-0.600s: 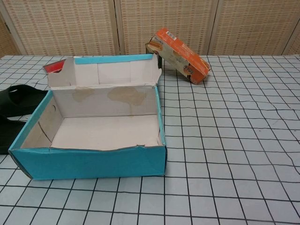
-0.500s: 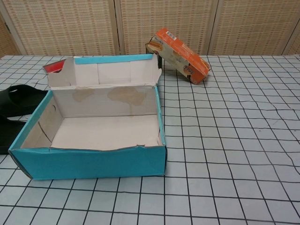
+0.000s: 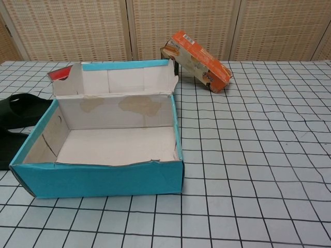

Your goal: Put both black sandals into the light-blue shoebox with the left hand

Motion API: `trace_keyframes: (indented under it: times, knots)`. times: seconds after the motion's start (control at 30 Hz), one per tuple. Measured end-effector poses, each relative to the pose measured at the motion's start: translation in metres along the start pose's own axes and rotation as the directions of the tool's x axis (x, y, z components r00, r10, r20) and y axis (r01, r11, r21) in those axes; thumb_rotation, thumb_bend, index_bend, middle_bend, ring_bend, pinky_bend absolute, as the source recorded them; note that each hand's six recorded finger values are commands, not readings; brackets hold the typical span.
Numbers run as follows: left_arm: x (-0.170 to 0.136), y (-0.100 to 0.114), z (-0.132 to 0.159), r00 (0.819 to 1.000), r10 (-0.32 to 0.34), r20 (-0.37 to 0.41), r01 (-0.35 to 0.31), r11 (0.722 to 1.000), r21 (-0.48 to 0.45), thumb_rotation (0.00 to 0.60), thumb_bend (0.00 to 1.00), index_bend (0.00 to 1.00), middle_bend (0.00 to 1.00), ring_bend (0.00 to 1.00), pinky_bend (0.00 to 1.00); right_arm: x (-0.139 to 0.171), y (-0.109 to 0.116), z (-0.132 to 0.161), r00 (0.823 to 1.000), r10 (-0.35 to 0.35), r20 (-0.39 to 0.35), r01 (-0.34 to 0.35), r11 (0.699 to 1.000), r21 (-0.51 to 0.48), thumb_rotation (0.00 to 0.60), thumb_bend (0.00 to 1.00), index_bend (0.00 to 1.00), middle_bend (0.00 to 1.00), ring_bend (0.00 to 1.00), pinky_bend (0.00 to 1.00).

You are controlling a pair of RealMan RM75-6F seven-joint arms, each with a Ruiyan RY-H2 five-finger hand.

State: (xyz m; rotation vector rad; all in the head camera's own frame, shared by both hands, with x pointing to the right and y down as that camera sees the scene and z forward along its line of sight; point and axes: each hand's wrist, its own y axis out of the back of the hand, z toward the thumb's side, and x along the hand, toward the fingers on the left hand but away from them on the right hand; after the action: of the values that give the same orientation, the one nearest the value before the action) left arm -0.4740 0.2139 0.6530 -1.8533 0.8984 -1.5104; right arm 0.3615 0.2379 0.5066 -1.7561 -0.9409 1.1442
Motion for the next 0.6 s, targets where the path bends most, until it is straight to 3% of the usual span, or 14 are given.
trace_keyframes:
  times: [0.3, 0.47, 0.6]
  knots:
    - [0.04, -0.007, -0.028, 0.993, -0.076, -0.09, 0.076, 0.997, -0.001, 0.6, 0.37, 0.0, 0.0, 0.0, 0.04, -0.019, 0.0, 0.012, 0.999, 0.039, -0.012, -0.039, 0.999, 0.005, 0.543, 0.12, 0.0, 0.0, 0.0, 0.0]
    - [0.044, -0.015, -0.033, 0.981, -0.153, -0.122, 0.154, 0.988, 0.003, 0.6, 0.37, 0.0, 0.0, 0.0, 0.04, -0.023, -0.001, 0.012, 0.999, 0.046, -0.011, -0.046, 0.999, 0.013, 0.543, 0.12, 0.0, 0.0, 0.0, 0.0]
    - [0.038, -0.014, -0.028, 0.979, -0.168, -0.119, 0.168, 0.986, -0.012, 0.6, 0.37, 0.0, 0.0, 0.0, 0.04, -0.025, -0.005, 0.012, 0.998, 0.06, -0.009, -0.06, 0.998, 0.014, 0.543, 0.12, 0.0, 0.0, 0.0, 0.0]
